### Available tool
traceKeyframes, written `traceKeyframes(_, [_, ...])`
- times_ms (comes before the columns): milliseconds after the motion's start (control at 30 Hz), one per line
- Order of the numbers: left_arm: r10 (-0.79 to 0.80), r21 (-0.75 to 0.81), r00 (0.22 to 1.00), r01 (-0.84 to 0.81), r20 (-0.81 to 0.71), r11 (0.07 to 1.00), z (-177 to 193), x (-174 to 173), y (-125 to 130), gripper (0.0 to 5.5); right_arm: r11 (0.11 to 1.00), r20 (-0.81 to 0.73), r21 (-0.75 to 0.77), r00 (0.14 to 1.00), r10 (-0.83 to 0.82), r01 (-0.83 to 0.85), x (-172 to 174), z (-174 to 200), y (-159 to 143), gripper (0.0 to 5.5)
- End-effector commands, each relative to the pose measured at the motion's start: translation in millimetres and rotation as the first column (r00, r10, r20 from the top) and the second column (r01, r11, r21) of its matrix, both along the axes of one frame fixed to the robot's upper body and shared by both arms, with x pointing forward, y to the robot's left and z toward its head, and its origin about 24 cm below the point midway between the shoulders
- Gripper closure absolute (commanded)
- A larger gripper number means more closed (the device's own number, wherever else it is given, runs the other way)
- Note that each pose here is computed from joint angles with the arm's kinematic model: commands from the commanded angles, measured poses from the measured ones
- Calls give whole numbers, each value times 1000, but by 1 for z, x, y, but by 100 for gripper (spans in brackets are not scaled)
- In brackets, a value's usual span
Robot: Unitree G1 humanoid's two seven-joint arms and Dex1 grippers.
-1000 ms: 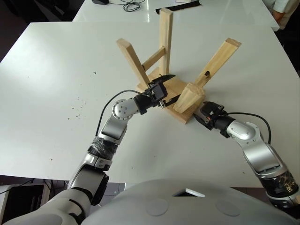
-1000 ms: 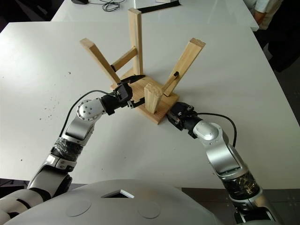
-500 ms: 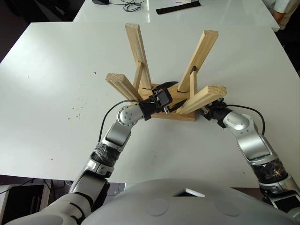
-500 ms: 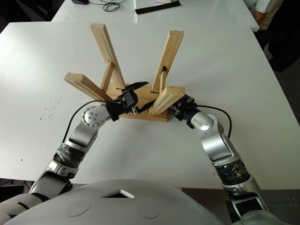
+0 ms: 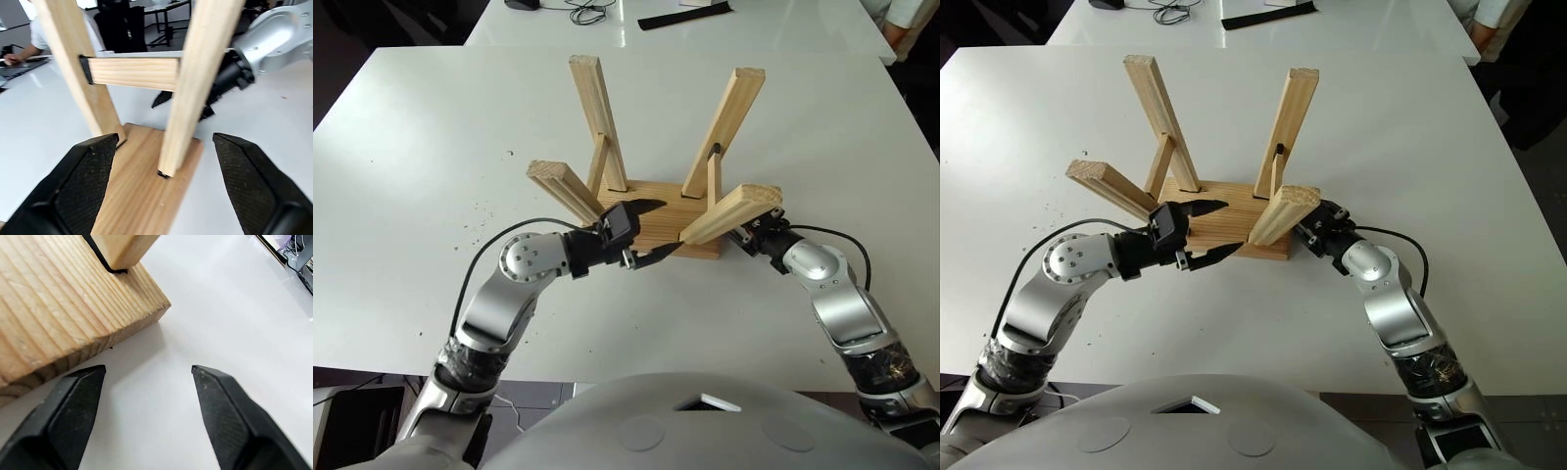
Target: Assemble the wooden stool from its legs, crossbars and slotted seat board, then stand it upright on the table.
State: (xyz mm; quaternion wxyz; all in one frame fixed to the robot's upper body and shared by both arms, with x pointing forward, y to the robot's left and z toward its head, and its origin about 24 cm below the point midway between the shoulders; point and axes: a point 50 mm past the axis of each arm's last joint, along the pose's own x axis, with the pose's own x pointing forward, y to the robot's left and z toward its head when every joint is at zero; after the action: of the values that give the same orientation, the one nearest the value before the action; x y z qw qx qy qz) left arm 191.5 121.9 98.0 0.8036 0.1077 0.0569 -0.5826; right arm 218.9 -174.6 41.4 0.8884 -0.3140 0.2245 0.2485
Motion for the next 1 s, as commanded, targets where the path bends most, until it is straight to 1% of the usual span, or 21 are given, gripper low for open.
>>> traceKeyframes(33, [-30, 67, 997, 35, -66, 997, -4, -16, 25, 190, 998, -88, -50, 995, -44, 40, -15, -15, -13, 222])
traceKeyframes(133, [46, 124, 994, -33, -102, 992, -11, -22, 53, 190, 997, -87, -60, 994, -61, 56, -22, -13, -19, 222])
traceKeyframes(233, [191, 214, 976, -165, -103, 963, -21, -18, 93, 190, 994, -84, -44, 991, -102, 99, -36, -8, -27, 222])
traceKeyframes(333, [365, 241, 928, -340, -71, 909, -30, -3, 130, 235, 991, -85, -3, 987, -136, 136, -49, -1, -32, 222])
traceKeyframes(367, [406, 242, 912, -382, -58, 892, -33, 2, 138, 258, 990, -85, 6, 986, -141, 142, -52, 1, -33, 243])
traceKeyframes(400, [431, 249, 902, -408, -40, 878, -37, 5, 141, 270, 990, -87, 20, 987, -138, 140, -52, 2, -33, 243])
traceKeyframes(467, [467, 242, 884, -453, -2, 858, -44, 12, 141, 275, 990, -90, 43, 987, -131, 135, -50, 5, -32, 243])
traceKeyframes(567, [480, 223, 875, -480, 56, 848, -55, 23, 132, 275, 991, -100, 76, 990, -99, 107, -46, 6, -25, 243])
traceKeyframes(733, [447, 256, 882, -471, 149, 844, -76, 34, 118, 275, 994, -114, 98, 993, -29, 41, -41, 6, -13, 243])
traceKeyframes(867, [393, 273, 908, -419, 147, 866, -86, 23, 111, 275, 994, -122, 112, 992, 18, -4, -39, 4, -3, 243])
traceKeyframes(1000, [357, 299, 926, -379, 126, 876, -93, 14, 110, 275, 992, -136, 126, 990, 40, -22, -42, 0, 5, 243])
